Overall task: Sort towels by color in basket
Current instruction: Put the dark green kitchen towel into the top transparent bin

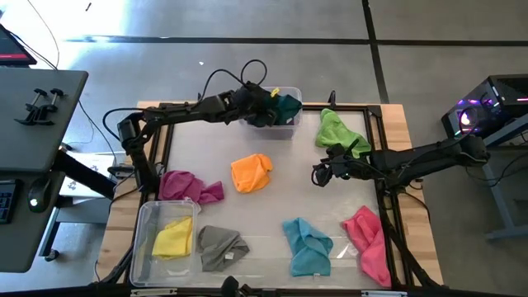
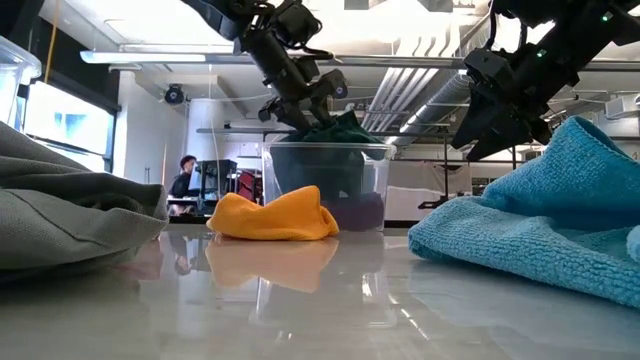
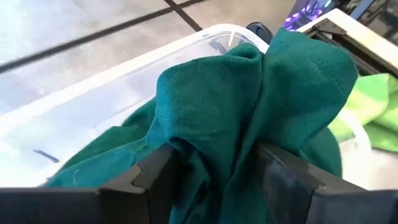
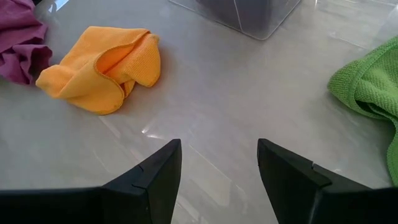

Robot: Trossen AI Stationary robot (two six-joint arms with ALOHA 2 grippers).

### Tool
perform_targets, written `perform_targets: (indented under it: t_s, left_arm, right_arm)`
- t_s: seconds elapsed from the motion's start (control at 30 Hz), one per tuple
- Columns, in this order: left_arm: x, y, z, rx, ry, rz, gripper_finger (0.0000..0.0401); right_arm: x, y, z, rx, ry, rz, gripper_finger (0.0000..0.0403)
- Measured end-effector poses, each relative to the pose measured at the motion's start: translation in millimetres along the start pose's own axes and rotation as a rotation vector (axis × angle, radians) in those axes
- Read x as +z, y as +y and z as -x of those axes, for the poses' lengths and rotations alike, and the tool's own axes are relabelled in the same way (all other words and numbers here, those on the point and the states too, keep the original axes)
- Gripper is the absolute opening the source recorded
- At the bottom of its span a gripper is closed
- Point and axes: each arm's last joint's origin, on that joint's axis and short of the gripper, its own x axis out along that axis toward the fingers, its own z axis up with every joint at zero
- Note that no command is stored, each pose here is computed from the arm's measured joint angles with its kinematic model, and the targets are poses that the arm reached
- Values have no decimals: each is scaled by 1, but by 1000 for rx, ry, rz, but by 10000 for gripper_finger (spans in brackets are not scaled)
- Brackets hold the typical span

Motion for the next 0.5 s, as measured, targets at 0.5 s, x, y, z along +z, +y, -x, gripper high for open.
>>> perform_targets:
  t_s: [0.5]
  left_arm:
    - [24, 21, 1, -12, -23, 56, 267]
  right_arm:
    - [0, 0, 0, 0, 0, 0, 204]
